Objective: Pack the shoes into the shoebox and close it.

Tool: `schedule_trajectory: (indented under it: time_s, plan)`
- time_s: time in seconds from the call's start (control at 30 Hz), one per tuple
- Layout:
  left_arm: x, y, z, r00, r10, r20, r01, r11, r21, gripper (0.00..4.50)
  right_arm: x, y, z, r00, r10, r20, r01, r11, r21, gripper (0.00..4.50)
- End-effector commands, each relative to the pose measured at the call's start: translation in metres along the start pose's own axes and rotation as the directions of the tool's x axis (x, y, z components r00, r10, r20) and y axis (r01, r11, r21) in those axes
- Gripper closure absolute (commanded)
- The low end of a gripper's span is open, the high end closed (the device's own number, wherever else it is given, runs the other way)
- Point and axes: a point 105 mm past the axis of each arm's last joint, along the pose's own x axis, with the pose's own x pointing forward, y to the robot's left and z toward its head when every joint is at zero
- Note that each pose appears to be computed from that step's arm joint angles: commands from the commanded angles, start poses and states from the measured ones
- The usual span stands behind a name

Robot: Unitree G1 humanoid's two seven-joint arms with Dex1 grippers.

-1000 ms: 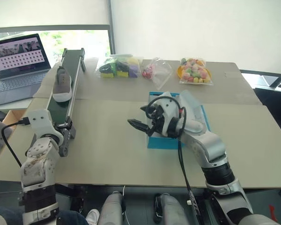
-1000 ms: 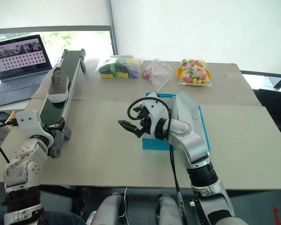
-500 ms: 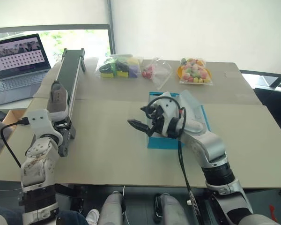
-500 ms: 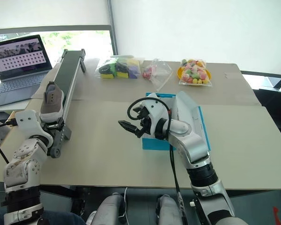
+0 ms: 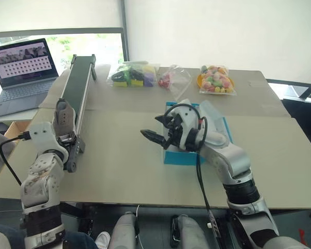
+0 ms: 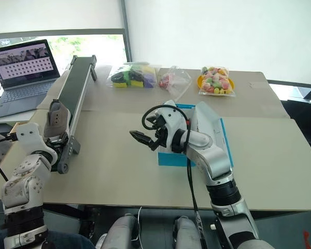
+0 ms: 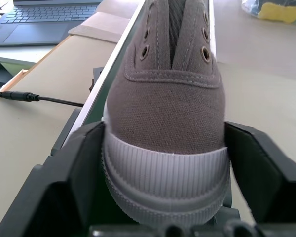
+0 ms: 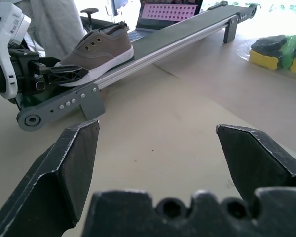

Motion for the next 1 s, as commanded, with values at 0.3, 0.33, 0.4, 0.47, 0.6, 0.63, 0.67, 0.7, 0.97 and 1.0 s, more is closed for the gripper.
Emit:
schedule_trajectory:
  time_s: [0.3, 0.33, 0.4, 0.47, 0.6, 0.63, 0.67, 0.7, 0.97, 1.0]
  plan:
    - [0.0, -0.005, 0.0, 1.0, -0.023, -0.013, 0.022, 1.0, -0.011, 3.72, -0.003, -0.001, 0.034, 0.995, -0.008, 0.098, 0.012, 0.999, -0.04, 0.0]
    - [0.0, -0.005, 0.0, 1.0, -0.021, -0.013, 0.021, 1.0, -0.012, 3.72, -0.003, -0.002, 0.035, 0.995, -0.009, 0.1, 0.013, 0.999, -0.039, 0.0]
    - [0.0, -0.005, 0.0, 1.0, -0.021, -0.013, 0.021, 1.0, -0.013, 3.72, -0.003, -0.002, 0.036, 0.994, -0.013, 0.105, 0.016, 0.999, -0.036, 0.0]
    - [0.001, -0.006, 0.0, 1.0, -0.024, -0.016, 0.024, 1.0, -0.014, 3.72, -0.003, -0.004, 0.038, 0.994, -0.02, 0.109, 0.024, 0.999, -0.037, 0.0]
    - [0.001, -0.007, -0.001, 0.999, -0.025, -0.019, 0.025, 1.0, -0.018, 3.72, -0.004, -0.006, 0.039, 0.993, -0.03, 0.11, 0.034, 0.999, -0.036, 0.0]
    - [0.001, -0.007, -0.001, 0.999, -0.025, -0.019, 0.025, 1.0, -0.018, 3.72, -0.004, -0.007, 0.039, 0.994, -0.031, 0.109, 0.035, 0.999, -0.037, 0.0]
    - [0.001, -0.008, -0.001, 0.999, -0.027, -0.017, 0.027, 0.999, -0.021, 3.72, -0.004, -0.007, 0.039, 0.994, -0.032, 0.109, 0.036, 0.999, -0.037, 0.0]
    - [0.001, -0.008, 0.0, 1.0, -0.029, -0.012, 0.028, 0.999, -0.025, 3.94, -0.004, -0.007, 0.039, 0.994, -0.033, 0.108, 0.037, 0.999, -0.037, 0.0]
    - [0.002, -0.012, 0.003, 0.999, -0.045, 0.012, 0.045, 0.998, -0.034, 4.49, -0.004, -0.009, 0.037, 0.994, -0.043, 0.099, 0.046, 0.998, -0.032, 0.0]
    - [0.002, -0.013, 0.005, 0.999, -0.046, 0.023, 0.047, 0.998, -0.047, 4.49, -0.004, -0.009, 0.036, 0.994, -0.045, 0.097, 0.048, 0.998, -0.03, 0.0]
